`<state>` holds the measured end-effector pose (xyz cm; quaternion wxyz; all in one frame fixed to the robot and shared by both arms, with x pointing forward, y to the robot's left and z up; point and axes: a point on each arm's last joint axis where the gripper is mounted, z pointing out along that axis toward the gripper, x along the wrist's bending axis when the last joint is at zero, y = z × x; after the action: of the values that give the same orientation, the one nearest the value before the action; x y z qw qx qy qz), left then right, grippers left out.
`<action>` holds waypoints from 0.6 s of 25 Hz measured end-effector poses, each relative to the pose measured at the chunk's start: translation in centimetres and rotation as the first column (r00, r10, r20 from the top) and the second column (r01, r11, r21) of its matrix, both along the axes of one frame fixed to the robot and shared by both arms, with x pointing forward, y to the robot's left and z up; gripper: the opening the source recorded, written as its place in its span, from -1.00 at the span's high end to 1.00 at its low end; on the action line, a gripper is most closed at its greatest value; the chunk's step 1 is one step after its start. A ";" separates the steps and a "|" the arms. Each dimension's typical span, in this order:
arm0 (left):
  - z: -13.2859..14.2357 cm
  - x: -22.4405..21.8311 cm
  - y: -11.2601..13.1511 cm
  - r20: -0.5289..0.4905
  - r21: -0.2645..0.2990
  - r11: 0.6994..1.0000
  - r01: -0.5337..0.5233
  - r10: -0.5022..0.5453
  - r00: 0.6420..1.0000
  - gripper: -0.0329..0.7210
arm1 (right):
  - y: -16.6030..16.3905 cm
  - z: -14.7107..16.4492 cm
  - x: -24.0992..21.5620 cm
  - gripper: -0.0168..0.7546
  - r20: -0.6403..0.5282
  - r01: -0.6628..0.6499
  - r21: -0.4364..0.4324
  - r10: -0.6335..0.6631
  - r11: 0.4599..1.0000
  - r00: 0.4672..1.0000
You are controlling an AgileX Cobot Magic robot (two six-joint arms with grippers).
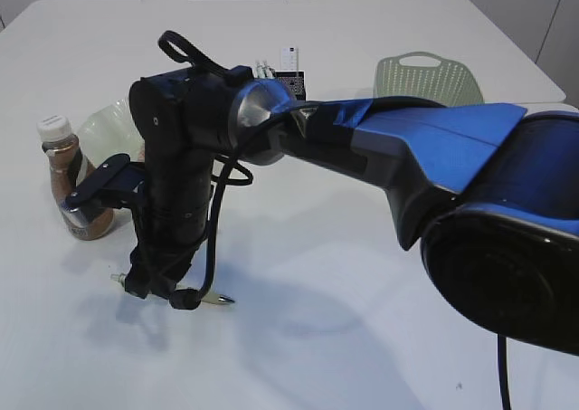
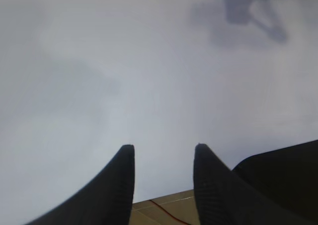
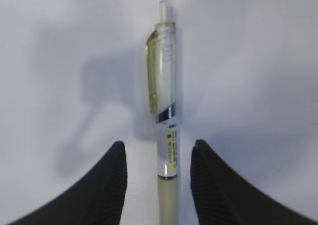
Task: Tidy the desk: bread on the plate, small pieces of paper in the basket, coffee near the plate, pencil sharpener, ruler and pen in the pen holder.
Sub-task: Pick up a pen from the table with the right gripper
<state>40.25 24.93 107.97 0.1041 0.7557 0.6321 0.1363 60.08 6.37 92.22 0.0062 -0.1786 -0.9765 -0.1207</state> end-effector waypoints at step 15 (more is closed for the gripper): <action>0.0 0.0 0.0 0.000 0.000 1.000 0.000 0.000 1.000 0.18 | -0.1 -1.1 0.3 0.04 0.012 -0.009 -0.040 0.010 0.999 1.000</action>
<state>40.25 24.93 107.97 0.1041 0.7557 0.6321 0.1363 60.42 6.26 91.17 -0.0026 -0.1734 -0.9795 -0.1021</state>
